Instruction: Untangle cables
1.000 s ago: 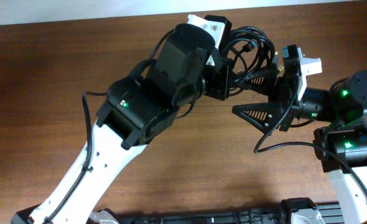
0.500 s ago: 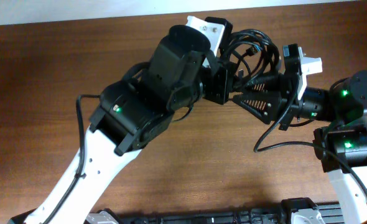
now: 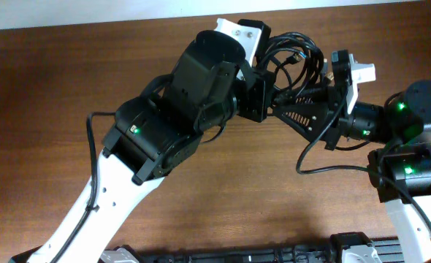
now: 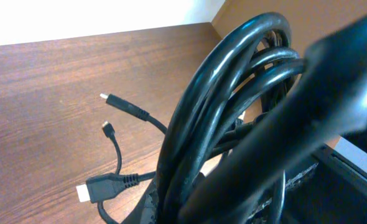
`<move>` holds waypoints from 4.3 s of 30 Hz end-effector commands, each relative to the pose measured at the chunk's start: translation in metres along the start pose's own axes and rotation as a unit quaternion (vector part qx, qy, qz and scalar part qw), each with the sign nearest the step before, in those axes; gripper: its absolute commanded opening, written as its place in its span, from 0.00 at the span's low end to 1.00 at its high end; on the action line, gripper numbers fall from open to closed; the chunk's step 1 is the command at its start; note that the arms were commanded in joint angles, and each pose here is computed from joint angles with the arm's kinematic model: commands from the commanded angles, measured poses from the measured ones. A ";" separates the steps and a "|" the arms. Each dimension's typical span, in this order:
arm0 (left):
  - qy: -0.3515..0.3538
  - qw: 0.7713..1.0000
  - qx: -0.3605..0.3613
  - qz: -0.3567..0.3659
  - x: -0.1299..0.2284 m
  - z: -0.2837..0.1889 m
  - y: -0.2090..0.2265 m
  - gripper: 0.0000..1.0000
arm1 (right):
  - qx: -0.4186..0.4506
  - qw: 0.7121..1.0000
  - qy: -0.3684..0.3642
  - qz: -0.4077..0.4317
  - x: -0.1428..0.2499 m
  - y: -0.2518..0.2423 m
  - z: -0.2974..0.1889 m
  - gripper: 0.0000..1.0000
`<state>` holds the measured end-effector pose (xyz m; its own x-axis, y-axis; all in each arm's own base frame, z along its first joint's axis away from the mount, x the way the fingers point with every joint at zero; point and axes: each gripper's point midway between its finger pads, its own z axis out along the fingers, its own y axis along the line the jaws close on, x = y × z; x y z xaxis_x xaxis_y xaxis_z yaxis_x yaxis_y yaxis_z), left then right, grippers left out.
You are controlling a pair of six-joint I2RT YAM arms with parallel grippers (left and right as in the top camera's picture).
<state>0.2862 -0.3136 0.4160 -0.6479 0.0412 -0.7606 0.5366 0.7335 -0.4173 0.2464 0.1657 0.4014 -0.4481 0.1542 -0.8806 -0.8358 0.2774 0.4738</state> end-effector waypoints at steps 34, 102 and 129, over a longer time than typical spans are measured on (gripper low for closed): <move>-0.198 0.927 -0.316 -0.033 -0.062 -0.066 0.098 0.00 | -0.029 0.999 0.017 0.004 0.005 0.010 0.000 0.04; -0.130 0.982 -0.139 0.005 -0.052 -0.015 0.040 0.00 | -0.102 0.993 0.053 -0.004 0.015 0.036 -0.005 0.99; -0.155 0.962 -0.213 0.074 -0.066 -0.022 0.059 0.00 | -0.101 0.993 0.053 -0.002 0.015 0.036 -0.004 0.99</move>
<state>0.3481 -0.2635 0.4438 -0.3690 0.0504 -0.9281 0.3299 0.9406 -0.0800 0.2109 0.1737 0.4025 -0.4780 0.0515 -0.8768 -0.8728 0.0845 0.4807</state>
